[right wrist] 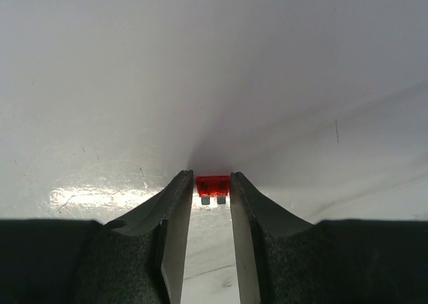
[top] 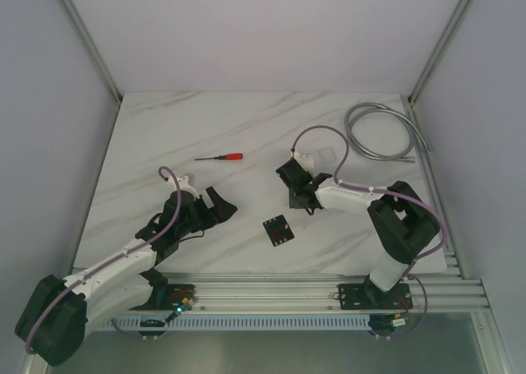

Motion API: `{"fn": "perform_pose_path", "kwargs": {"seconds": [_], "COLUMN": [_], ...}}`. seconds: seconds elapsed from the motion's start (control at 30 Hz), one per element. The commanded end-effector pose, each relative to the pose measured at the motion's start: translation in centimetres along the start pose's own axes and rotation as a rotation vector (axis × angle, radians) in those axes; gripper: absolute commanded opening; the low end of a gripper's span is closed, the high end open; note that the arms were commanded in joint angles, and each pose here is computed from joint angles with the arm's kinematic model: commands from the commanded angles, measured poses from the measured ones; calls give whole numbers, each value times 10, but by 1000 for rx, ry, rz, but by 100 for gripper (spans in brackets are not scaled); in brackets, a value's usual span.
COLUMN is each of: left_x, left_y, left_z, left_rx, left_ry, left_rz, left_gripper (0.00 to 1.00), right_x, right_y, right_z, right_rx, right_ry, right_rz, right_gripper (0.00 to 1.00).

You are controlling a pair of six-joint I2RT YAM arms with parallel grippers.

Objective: Snap on the fuse box
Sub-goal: Pick up the fuse from the center of the board.

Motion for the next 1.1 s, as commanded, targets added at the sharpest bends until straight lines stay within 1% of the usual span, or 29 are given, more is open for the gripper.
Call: {"fn": "perform_pose_path", "kwargs": {"seconds": [0.0, 0.23, 0.37, 0.47, 0.73, 0.8, 1.0, 1.07], "left_x": [1, 0, -3, -7, -31, -40, -67, -76], "left_y": [1, 1, 0, 0, -3, -3, -1, 0], "left_z": [-3, -5, -8, -10, -15, -16, -15, -15], "left_rx": [21, 34, 51, 67, 66, 53, -13, -37], "left_ry": [11, 17, 18, 19, -13, -32, -96, -126], "left_rz": [-3, -12, -29, -49, -156, -192, -273, -296], "left_gripper": [100, 100, 100, 100, 99, 97, 92, 89], "right_x": [-1, -3, -4, -4, 3, 8, 26, 32], "right_y": [-4, -9, -9, -4, 19, 33, 68, 79], "right_z": [-7, -17, -21, -19, 1, 13, 35, 41], "right_rx": [22, 45, 48, 30, -83, -142, -261, -295], "right_ry": [-39, -48, -52, -62, -99, -124, -180, -200], "right_rz": [2, 16, 17, 34, 99, 132, 222, 262], "right_gripper": [35, 33, 24, 21, 22, 22, 23, 24]}}
Point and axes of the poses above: each gripper's point midway between its finger pads, its own y axis back along the fingers, its own x axis along the line the jaws close on, z = x × y, the point moved 3 cm from there along y, back along the fingers, and after that the axes turned 2 degrees about y, right-handed, at the moved point
